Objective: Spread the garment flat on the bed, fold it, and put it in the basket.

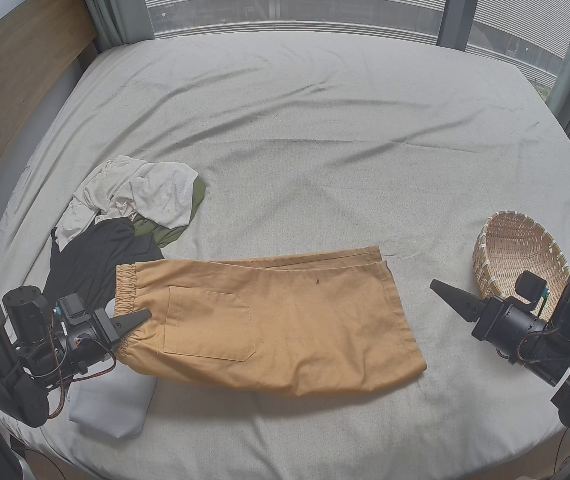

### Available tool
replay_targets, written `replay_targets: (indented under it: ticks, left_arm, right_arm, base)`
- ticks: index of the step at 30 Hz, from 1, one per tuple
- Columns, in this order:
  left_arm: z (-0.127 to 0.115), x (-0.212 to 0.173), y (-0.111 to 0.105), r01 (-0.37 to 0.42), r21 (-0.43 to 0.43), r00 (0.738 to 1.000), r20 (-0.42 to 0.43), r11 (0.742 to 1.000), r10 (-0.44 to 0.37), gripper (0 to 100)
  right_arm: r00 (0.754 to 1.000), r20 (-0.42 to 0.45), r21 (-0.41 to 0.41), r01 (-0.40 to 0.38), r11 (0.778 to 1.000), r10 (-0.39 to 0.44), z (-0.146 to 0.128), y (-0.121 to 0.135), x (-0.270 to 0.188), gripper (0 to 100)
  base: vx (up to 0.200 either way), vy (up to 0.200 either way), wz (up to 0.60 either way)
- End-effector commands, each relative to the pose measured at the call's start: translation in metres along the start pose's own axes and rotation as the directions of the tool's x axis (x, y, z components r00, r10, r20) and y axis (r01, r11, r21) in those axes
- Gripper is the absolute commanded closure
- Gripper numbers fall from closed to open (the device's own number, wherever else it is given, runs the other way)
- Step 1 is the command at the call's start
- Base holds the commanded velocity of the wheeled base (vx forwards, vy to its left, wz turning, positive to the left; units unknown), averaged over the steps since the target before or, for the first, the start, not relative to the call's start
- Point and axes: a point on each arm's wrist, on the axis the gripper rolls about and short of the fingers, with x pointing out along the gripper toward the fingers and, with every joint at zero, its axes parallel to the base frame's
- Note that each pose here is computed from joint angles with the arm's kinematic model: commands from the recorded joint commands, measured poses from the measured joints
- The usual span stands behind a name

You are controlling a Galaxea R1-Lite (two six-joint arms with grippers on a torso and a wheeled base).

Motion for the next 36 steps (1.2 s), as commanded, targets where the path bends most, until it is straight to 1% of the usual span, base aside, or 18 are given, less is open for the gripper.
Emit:
replay_targets:
  ticks: [1, 8, 9, 10, 12, 17, 18, 24, 28, 32, 33, 36]
  left_arm:
    - [0.002, 0.001, -0.011, 0.041, 0.028, 0.999, 0.007, 0.999, -0.041, 100]
    - [0.0, 0.014, -0.036, 0.146, 0.08, 0.989, -0.023, 0.986, -0.145, 100]
    - [-0.001, 0.014, -0.037, 0.148, 0.081, 0.989, -0.025, 0.986, -0.146, 100]
    - [-0.004, 0.019, -0.041, 0.17, 0.076, 0.985, -0.045, 0.982, -0.167, 100]
    - [-0.008, 0.024, -0.045, 0.19, 0.078, 0.981, -0.063, 0.979, -0.185, 100]
    - [-0.012, 0.036, -0.053, 0.228, 0.087, 0.971, -0.092, 0.97, -0.22, 100]
    - [-0.014, 0.043, -0.059, 0.257, 0.098, 0.963, -0.104, 0.961, -0.247, 100]
    - [-0.02, 0.061, -0.077, 0.328, 0.122, 0.941, -0.128, 0.937, -0.313, 100]
    - [-0.026, 0.071, -0.087, 0.361, 0.132, 0.929, -0.139, 0.923, -0.343, 100]
    - [-0.033, 0.084, -0.096, 0.38, 0.138, 0.921, -0.142, 0.914, -0.362, 100]
    - [-0.036, 0.09, -0.101, 0.397, 0.143, 0.915, -0.145, 0.907, -0.377, 100]
    - [-0.04, 0.099, -0.108, 0.423, 0.146, 0.903, -0.157, 0.894, -0.401, 100]
  right_arm:
    - [1.0, 0.001, 0.002, -0.005, 1.0, 0.005, 0.0, 0.001, 0.002, 0]
    - [0.999, 0.032, 0.019, -0.028, 0.999, 0.027, 0.006, 0.006, -0.002, 0]
    - [0.999, 0.032, 0.021, -0.028, 0.999, 0.027, 0.006, 0.006, -0.002, 0]
    - [0.999, 0.031, 0.023, -0.027, 0.999, 0.027, 0.006, 0.006, -0.001, 0]
    - [0.999, 0.032, 0.023, -0.03, 0.999, 0.029, 0.006, 0.006, -0.001, 0]
    - [0.997, 0.058, 0.031, -0.045, 0.999, 0.043, 0.012, 0.008, 0.003, 0]
    - [0.997, 0.061, 0.035, -0.047, 0.998, 0.045, 0.013, 0.008, 0.004, 0]
    - [0.996, 0.063, 0.036, -0.058, 0.998, 0.056, 0.014, 0.009, 0.005, 0]
    - [0.996, 0.06, 0.038, -0.074, 0.997, 0.072, 0.015, 0.01, 0.005, 0]
    - [0.996, 0.061, 0.046, -0.073, 0.996, 0.071, 0.015, 0.01, 0.005, 0]
    - [0.995, 0.065, 0.048, -0.073, 0.996, 0.07, 0.016, 0.009, 0.005, 0]
    - [0.996, 0.067, 0.053, -0.071, 0.996, 0.067, 0.017, 0.009, 0.004, 0]
  base:
    - [0.0, 0.0, 0.0]
    - [0.0, 0.0, 0.0]
    - [0.0, 0.0, 0.0]
    - [0.0, 0.0, 0.0]
    - [0.0, 0.0, 0.0]
    - [0.0, 0.0, 0.0]
    - [0.0, 0.0, 0.0]
    - [0.0, 0.0, 0.0]
    - [0.0, 0.0, 0.0]
    - [0.0, 0.0, 0.0]
    - [0.0, 0.0, 0.0]
    - [0.0, 0.0, 0.0]
